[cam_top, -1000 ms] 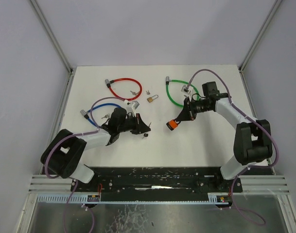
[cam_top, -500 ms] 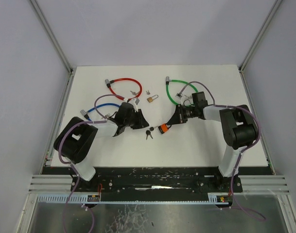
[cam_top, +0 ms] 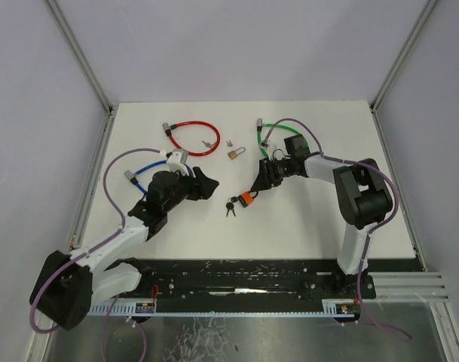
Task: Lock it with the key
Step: Place the lock at the center of the board, then reset both arms
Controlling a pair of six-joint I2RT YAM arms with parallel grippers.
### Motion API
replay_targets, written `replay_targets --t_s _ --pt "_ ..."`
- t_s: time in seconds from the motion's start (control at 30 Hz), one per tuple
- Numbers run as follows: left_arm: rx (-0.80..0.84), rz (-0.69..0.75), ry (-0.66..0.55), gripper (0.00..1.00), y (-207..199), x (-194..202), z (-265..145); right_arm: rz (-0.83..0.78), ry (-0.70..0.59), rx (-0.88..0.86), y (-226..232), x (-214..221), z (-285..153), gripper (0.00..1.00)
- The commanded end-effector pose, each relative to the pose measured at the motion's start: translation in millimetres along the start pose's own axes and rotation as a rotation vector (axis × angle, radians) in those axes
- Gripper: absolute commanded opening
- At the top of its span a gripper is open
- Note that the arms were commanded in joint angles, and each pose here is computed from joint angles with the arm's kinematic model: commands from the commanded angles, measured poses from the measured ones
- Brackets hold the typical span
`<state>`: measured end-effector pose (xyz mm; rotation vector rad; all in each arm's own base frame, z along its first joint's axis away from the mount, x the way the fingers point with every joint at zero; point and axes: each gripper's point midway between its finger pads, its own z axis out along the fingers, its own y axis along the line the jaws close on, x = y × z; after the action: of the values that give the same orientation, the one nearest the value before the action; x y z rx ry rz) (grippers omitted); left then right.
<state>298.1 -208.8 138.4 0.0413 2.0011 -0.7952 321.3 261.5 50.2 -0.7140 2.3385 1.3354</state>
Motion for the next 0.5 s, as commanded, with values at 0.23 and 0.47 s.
replay_targets --t_s 0.23,0.47 --pt "0.200 0.034 -0.301 1.00 -54.2 -74.2 -61.8 -0.410 0.024 0.191 17.1 -37.3 -56.4 0.52" --pt "0.304 0.085 -0.336 1.00 -93.6 -109.0 -91.8 -0.697 -0.064 0.346 51.9 -78.0 -117.5 0.53"
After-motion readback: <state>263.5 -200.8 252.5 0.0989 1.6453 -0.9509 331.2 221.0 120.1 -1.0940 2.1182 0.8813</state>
